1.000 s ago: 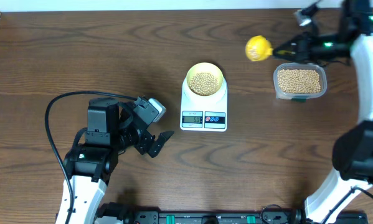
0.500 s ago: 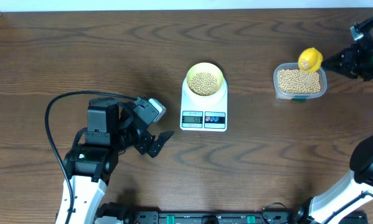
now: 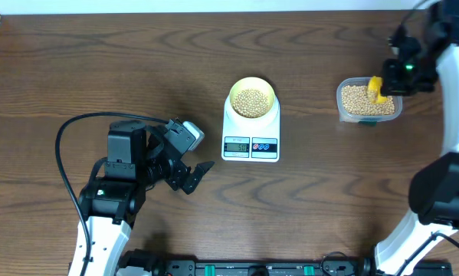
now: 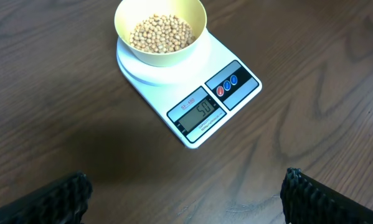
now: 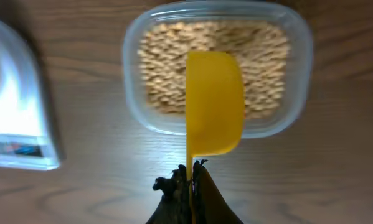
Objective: Scoop item into bowl and weigh 50g on scale
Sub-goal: 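Lower the yellow scoop into the soybean tub with the right gripper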
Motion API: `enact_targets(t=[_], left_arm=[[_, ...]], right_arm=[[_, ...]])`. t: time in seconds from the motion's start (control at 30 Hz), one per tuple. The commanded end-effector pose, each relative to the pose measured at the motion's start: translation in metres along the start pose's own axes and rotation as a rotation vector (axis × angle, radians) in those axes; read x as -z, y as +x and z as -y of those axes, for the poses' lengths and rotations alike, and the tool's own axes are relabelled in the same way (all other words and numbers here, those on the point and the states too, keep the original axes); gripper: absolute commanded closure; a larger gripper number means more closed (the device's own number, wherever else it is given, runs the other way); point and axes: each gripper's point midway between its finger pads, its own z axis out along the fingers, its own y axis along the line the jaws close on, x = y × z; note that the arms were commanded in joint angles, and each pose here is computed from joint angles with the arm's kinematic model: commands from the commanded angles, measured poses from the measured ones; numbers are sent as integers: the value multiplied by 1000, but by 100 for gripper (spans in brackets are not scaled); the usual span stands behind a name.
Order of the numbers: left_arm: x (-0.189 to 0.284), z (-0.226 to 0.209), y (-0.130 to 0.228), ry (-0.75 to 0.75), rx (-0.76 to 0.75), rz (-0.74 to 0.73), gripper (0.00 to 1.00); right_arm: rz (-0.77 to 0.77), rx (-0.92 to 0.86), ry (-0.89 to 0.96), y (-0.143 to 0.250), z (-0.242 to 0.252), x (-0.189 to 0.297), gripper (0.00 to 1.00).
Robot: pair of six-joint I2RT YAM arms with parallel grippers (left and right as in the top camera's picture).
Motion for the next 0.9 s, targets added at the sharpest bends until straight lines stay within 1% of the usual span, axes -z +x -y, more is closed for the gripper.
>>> enact_targets(t=[0.0,0.13,0.23,0.33,0.4,0.43,0.57,0.87], left_arm=[[2,-1,-5,3,-8,14,1],[2,-1,-5,4,-8,14,1],[2,-1,-5,3,-8,14,1],[2,-1,-5,3,-8,14,1],[2,-1,-5,4,-8,14,1],[2,-1,-5,3,-8,14,1],[2,-1,-5,4,-8,14,1],[2,-1,-5,3,-8,14,1]], right_arm=[[-23,36,356,1,24,8,99],[-14,109,506,-4,17,17,99],[-7,133,526,-6,11,18,99],[-3,116,498,-6,6,15,99],[-2,104,416,-5,-5,9,99],[-2,86,342,-4,-14,5,99],[3,-25,133,-3,-30,-3,99],[3,-232,-259,-1,-26,-13,99]])
